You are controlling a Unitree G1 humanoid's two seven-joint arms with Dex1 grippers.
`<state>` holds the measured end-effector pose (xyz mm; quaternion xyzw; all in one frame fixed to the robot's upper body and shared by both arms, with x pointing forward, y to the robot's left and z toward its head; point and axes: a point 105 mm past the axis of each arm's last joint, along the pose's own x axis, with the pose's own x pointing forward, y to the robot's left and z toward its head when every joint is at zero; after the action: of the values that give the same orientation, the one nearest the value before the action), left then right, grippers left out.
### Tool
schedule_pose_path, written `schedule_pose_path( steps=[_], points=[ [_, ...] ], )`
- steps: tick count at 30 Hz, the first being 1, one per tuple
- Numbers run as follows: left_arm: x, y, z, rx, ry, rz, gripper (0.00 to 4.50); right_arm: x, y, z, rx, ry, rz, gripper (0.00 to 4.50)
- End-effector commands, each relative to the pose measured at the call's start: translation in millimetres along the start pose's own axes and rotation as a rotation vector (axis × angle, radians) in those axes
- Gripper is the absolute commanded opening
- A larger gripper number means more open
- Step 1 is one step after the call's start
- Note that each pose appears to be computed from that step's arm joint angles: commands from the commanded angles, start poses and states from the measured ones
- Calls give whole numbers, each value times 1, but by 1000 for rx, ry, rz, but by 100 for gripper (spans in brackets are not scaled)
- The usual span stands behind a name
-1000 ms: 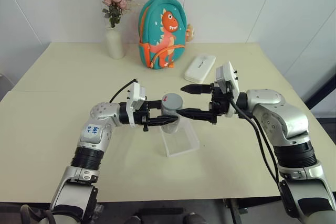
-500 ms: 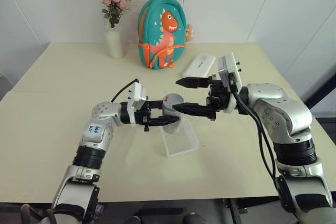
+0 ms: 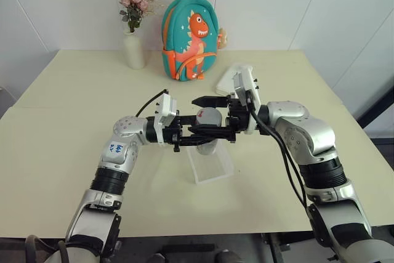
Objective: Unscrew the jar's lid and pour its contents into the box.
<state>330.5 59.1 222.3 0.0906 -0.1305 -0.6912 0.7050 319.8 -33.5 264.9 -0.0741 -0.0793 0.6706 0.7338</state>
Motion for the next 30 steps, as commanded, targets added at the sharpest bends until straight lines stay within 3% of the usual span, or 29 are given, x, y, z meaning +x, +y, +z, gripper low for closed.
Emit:
schedule_pose_path(
  steps=[1,30],
  points=[
    [3,0,9,47,-7,-14,205,5,2,15,-66,-25,22,447],
    [-4,-2,7,31,-5,15,205,-20,-8,11,-80,22,-70,447]
  ],
)
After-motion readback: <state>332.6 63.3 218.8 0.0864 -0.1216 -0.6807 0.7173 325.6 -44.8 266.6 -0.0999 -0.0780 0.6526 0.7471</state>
